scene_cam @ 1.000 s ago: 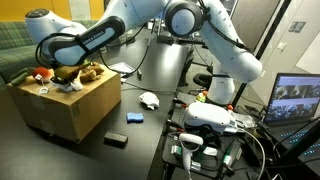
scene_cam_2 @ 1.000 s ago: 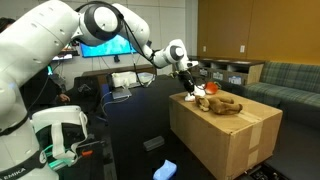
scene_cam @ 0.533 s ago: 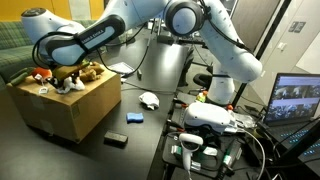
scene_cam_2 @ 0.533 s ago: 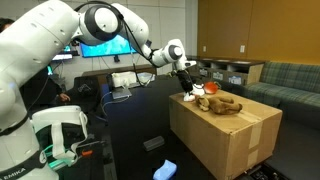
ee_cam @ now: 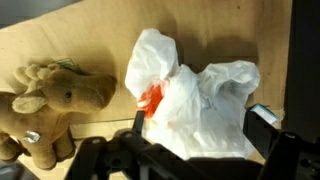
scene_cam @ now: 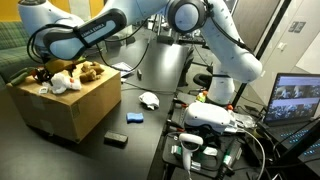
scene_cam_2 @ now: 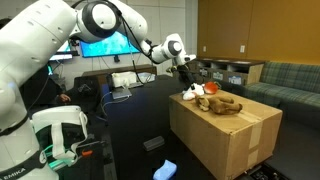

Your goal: Put the white towel on the table, the then moose on the box, then the blue sponge on the table, then the turnip plushie on the box, then the duster on the table, and lastly, the white cloth on the box

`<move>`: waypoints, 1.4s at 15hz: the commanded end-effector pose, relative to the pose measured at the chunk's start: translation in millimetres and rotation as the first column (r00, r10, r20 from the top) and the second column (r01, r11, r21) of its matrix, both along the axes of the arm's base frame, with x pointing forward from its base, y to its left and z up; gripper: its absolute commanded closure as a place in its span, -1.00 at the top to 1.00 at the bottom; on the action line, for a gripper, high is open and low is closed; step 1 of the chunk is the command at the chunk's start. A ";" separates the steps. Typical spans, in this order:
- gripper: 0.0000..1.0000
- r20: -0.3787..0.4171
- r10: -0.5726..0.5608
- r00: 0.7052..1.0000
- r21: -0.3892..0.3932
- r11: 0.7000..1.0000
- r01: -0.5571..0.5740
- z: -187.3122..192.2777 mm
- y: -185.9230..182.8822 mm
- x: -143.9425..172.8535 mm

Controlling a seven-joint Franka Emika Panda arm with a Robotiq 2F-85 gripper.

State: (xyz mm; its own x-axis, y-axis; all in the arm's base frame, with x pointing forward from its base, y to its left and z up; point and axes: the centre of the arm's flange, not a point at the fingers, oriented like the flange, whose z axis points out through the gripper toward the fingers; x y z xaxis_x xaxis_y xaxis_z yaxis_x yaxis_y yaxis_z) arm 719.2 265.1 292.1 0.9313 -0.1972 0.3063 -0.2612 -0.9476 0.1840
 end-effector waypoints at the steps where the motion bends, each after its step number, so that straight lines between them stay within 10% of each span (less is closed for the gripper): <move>1: 1.00 0.047 -0.020 0.999 0.011 1.000 0.019 37.0 -17.7 -15.1; 9: 1.00 -0.024 0.119 0.993 0.156 0.981 -0.114 122.9 -77.6 -88.5; 21: 1.00 -0.148 0.251 0.957 0.512 0.847 -0.143 148.2 -162.9 -260.2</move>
State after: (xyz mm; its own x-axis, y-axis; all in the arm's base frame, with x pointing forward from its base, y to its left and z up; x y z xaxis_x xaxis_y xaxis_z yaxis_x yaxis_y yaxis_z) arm 526.6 130.5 443.0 0.9948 -0.0982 0.0273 -0.0890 -0.9676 -0.2363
